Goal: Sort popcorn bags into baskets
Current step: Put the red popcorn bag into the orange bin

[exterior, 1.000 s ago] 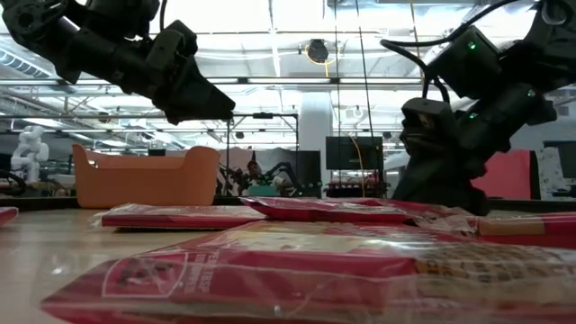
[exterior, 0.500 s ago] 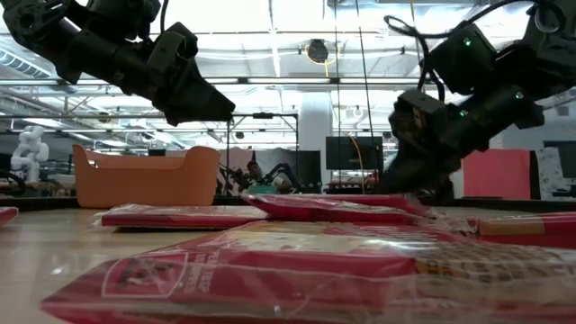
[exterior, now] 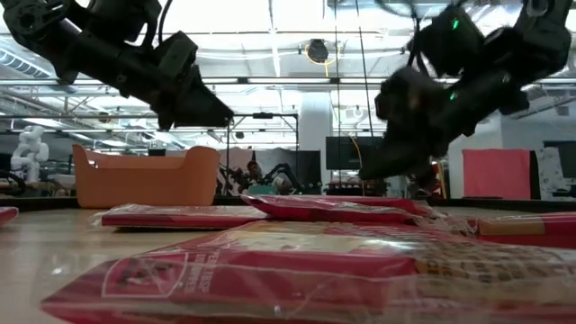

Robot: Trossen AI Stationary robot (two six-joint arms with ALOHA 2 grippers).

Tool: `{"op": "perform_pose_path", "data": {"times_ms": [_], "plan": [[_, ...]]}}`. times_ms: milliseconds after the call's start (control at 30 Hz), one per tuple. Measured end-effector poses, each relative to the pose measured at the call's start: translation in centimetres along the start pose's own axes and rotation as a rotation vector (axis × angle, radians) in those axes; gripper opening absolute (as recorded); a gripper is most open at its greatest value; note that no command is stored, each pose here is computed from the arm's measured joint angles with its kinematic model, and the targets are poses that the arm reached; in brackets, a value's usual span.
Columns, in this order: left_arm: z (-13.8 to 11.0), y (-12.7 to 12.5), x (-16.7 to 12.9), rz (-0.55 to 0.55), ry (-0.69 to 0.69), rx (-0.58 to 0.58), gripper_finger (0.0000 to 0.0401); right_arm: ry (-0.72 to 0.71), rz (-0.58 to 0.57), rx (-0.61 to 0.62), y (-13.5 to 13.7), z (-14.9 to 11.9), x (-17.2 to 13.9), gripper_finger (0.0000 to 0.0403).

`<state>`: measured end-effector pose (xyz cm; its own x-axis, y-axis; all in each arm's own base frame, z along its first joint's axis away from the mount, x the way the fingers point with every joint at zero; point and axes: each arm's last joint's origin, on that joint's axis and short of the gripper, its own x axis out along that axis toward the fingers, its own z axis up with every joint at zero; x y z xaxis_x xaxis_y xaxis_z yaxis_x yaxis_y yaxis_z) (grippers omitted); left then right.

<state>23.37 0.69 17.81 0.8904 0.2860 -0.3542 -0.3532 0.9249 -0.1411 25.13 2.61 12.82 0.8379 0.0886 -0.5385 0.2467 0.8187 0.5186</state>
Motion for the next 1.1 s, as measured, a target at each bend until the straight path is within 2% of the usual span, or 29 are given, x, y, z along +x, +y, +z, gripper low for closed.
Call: {"op": "perform_pose_path", "data": {"times_ms": [100, 200, 333, 433, 633, 867, 1000, 1100], "plan": [[-0.4, 0.1, 0.0, 0.009, 0.035, 0.011, 0.0182, 0.093, 0.017, -0.135, 2.3, -0.7, 0.1, 0.0053], [-0.3, 0.1, 0.0, 0.007, 0.031, 0.031, 0.0182, 0.150, -0.050, -0.250, 4.2, -1.3, 0.1, 0.0098], [-0.1, 0.0, 0.0, 0.003, 0.012, 0.057, 0.0182, 0.149, -0.123, -0.520, 6.3, -2.3, -0.4, 0.0154], [0.0, 0.0, 0.0, 0.000, 0.000, 0.060, 0.0182, 0.123, -0.180, -0.696, 7.2, -3.5, -0.8, 0.0177], [0.0, 0.0, 0.0, 0.001, 0.002, 0.051, 0.0182, 0.168, -0.291, -0.854, 7.2, -5.0, -1.5, 0.0184], [0.2, -0.1, 0.0, -0.006, -0.026, 0.042, 0.0182, 0.276, -0.275, -0.896, 6.2, -5.6, -0.8, 0.0182], [0.2, -0.1, 0.0, -0.006, -0.025, 0.040, 0.0182, 0.323, -0.291, -0.976, 5.4, -6.0, 0.1, 0.0174], [0.2, -0.1, 0.0, -0.006, -0.025, 0.040, 0.0182, 0.311, -0.359, -1.032, 5.0, -6.2, 0.6, 0.0159]]}}
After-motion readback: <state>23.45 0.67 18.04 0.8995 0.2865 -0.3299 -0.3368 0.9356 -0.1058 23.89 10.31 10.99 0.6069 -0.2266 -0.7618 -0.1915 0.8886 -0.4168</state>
